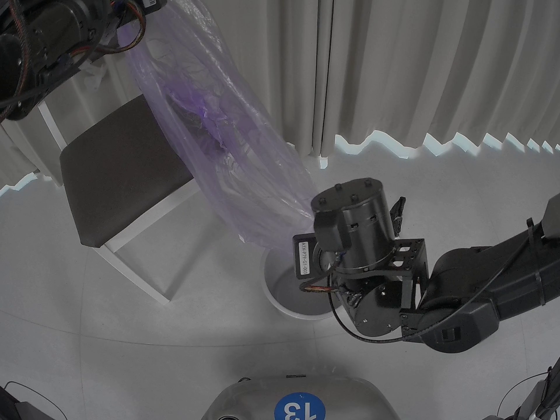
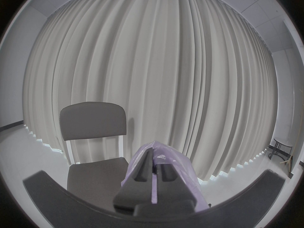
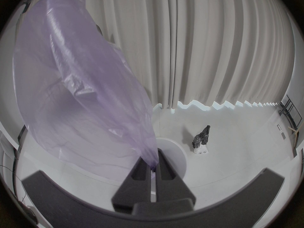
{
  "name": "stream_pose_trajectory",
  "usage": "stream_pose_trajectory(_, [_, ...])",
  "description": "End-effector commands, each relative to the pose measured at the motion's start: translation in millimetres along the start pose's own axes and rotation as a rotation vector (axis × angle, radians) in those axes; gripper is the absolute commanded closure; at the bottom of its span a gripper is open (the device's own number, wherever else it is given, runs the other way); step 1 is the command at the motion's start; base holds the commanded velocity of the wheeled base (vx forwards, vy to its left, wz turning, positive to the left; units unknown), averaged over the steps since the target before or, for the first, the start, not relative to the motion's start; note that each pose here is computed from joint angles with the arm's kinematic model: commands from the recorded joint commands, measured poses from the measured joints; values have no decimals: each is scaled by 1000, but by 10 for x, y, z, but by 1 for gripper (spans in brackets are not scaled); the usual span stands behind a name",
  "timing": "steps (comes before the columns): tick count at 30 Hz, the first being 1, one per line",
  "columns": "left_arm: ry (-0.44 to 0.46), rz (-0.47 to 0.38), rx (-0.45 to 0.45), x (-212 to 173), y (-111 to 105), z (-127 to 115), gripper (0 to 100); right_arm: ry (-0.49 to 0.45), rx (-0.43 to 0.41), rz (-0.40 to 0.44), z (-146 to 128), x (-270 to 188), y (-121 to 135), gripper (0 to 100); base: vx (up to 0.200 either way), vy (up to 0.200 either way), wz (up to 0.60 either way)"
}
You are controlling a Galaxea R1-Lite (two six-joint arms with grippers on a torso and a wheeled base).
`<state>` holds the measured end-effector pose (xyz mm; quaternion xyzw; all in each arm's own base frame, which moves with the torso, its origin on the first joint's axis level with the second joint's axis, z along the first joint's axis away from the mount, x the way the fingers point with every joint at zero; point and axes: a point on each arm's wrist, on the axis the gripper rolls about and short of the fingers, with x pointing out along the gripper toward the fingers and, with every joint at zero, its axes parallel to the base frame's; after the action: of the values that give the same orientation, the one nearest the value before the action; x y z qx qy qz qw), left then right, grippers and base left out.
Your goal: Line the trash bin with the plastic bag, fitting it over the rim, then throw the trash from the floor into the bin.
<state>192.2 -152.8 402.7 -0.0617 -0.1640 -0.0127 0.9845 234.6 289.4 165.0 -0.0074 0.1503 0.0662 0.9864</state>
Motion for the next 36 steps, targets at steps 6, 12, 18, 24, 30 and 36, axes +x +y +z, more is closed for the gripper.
stream_pose_trajectory(6, [4, -13, 7, -69, 50, -3, 100, -47, 28, 15, 231, -242, -163, 100, 0, 0, 0])
stream_pose_trajectory(12, [0, -75, 13, -158, 100, -31, 100, -80, 11, 53, 394, -472, -351, 100, 0, 0, 0])
stream_pose_trajectory(18, [0, -130, 24, -276, 158, -85, 100, -115, 7, 75, 500, -760, -652, 100, 0, 0, 0])
stream_pose_trajectory(24, [31, -248, 51, -404, 196, -230, 100, -131, 14, 71, 531, -907, -957, 100, 0, 0, 0])
stream_pose_trajectory(30, [113, -327, 105, -535, 255, -502, 100, -122, 6, 38, 491, -1042, -1280, 100, 0, 0, 0])
stream_pose_trajectory(36, [185, -340, 147, -559, 235, -743, 100, -36, -24, 22, 425, -1180, -1557, 100, 0, 0, 0])
